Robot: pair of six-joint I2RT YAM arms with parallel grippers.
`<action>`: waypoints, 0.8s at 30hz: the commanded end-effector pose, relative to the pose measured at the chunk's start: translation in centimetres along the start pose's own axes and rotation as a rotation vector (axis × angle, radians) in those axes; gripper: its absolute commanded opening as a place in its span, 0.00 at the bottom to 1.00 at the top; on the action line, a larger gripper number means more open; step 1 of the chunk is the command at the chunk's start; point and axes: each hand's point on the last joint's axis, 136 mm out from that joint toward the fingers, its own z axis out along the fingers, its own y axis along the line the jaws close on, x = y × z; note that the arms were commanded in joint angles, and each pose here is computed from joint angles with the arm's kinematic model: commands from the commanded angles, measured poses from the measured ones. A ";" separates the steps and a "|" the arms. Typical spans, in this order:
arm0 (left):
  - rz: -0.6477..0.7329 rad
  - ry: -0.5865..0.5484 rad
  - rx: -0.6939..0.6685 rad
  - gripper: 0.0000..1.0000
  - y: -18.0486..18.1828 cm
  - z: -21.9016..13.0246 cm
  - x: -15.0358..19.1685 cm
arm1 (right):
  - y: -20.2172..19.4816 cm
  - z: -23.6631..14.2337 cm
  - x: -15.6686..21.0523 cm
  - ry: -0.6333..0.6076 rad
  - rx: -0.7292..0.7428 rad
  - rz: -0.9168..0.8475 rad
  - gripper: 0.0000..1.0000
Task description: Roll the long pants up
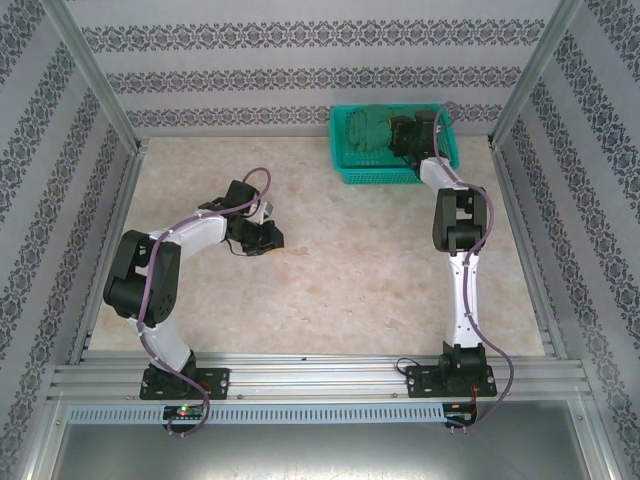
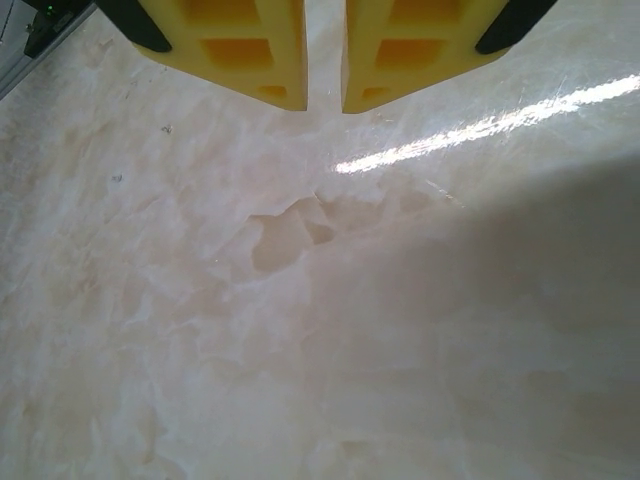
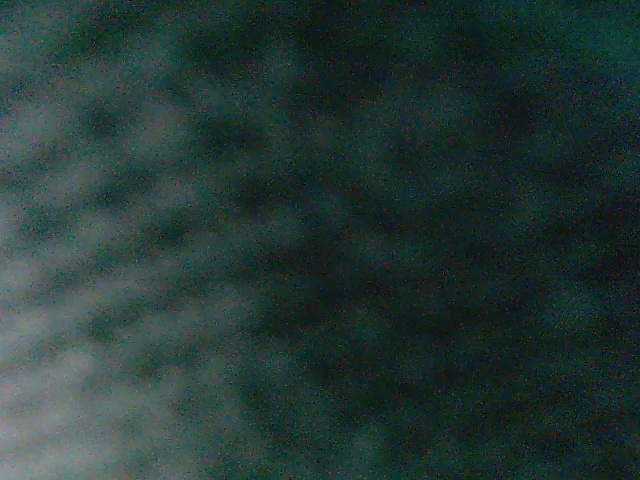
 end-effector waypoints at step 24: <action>0.032 -0.078 -0.028 0.39 -1.2 -2.1 -2.5 | 5.1 -23.8 11.9 0.071 0.069 -0.186 0.98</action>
